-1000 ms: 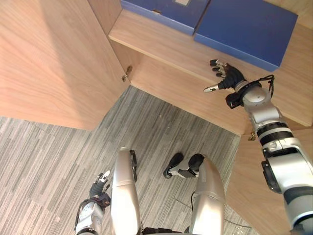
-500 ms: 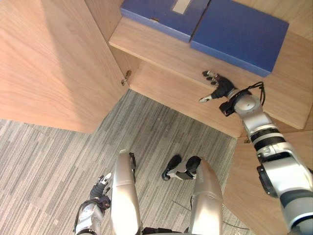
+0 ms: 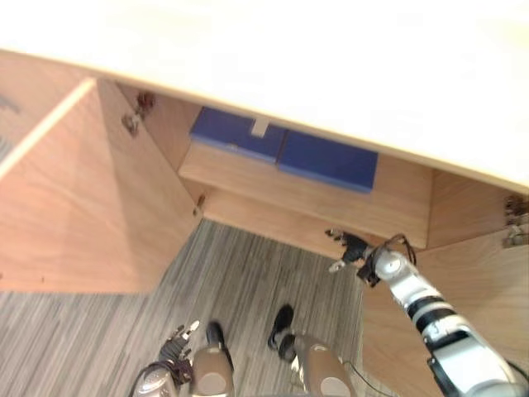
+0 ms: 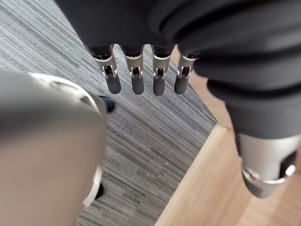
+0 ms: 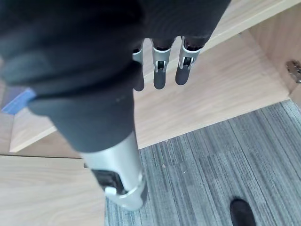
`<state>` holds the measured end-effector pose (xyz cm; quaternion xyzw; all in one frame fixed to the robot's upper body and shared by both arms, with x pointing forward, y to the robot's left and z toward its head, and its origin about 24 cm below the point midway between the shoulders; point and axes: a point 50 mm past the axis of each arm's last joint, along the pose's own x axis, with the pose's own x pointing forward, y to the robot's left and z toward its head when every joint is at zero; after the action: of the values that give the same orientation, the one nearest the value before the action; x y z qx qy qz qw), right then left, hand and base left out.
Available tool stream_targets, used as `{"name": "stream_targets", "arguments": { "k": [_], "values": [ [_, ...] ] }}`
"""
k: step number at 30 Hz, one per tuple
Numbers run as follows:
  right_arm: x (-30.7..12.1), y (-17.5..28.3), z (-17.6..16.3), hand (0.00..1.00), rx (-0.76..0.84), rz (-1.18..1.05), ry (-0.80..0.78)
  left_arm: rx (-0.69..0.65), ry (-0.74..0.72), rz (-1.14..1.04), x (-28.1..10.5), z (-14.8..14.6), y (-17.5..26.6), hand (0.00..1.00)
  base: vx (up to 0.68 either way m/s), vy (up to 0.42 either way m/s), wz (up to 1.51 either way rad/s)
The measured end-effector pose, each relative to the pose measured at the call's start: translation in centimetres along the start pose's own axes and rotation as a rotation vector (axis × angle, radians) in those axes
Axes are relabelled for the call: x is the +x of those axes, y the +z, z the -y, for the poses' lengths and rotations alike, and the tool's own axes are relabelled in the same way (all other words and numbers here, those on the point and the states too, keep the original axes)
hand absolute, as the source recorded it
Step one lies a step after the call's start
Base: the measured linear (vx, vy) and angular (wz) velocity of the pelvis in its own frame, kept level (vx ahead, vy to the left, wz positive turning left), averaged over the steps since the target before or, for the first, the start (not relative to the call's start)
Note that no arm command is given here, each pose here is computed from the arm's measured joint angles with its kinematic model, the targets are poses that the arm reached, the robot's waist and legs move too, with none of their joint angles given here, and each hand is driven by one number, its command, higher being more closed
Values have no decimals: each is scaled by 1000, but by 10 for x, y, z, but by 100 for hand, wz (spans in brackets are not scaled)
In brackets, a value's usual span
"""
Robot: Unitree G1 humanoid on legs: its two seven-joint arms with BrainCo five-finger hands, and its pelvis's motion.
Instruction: Walk over to the cabinet, pick up the folder, carry it to the office cabinet, place the folder inside the office cabinet, then close the office cabinet door
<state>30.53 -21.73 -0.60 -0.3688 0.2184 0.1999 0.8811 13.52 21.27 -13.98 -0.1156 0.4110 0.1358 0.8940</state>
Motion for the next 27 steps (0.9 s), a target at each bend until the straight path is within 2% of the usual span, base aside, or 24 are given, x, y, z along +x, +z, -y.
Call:
{"name": "stream_targets", "arguments": {
  "k": [3,7,8,10,12,13,15,20,23,27],
  "values": [
    [-9,-16,-27,0,146,4,3,42,-6,-14,0,3,-3,0,123,161,-28],
    [-17,-34,-71,0,346,-36,-12,161,-19,-24,3,8,-1,0,26,124,-27],
    [-21,-43,-96,0,423,-85,4,199,-24,-20,4,11,1,0,-27,87,-31],
    [-23,-53,-125,0,490,-159,43,238,-29,-28,5,14,1,0,-29,77,-38],
    [-38,-79,-171,0,653,-335,62,304,-49,-50,5,22,-5,0,-43,57,-49],
    [-45,-87,-181,0,695,-386,64,318,-56,-55,5,24,-6,0,-48,46,-46],
    [-72,-114,-212,0,885,-576,10,387,-76,-90,4,29,-16,0,-52,47,-60],
    [-91,-136,-215,0,1096,-704,-187,434,-72,-134,-1,30,-30,0,-108,16,-114],
    [-94,-139,-215,0,1141,-728,-259,400,-60,-152,-4,30,-38,0,-41,-52,-159],
    [-109,-157,-210,0,1175,-806,-360,359,-84,-160,-5,43,-44,0,-87,-3,-142]
  ]
}}
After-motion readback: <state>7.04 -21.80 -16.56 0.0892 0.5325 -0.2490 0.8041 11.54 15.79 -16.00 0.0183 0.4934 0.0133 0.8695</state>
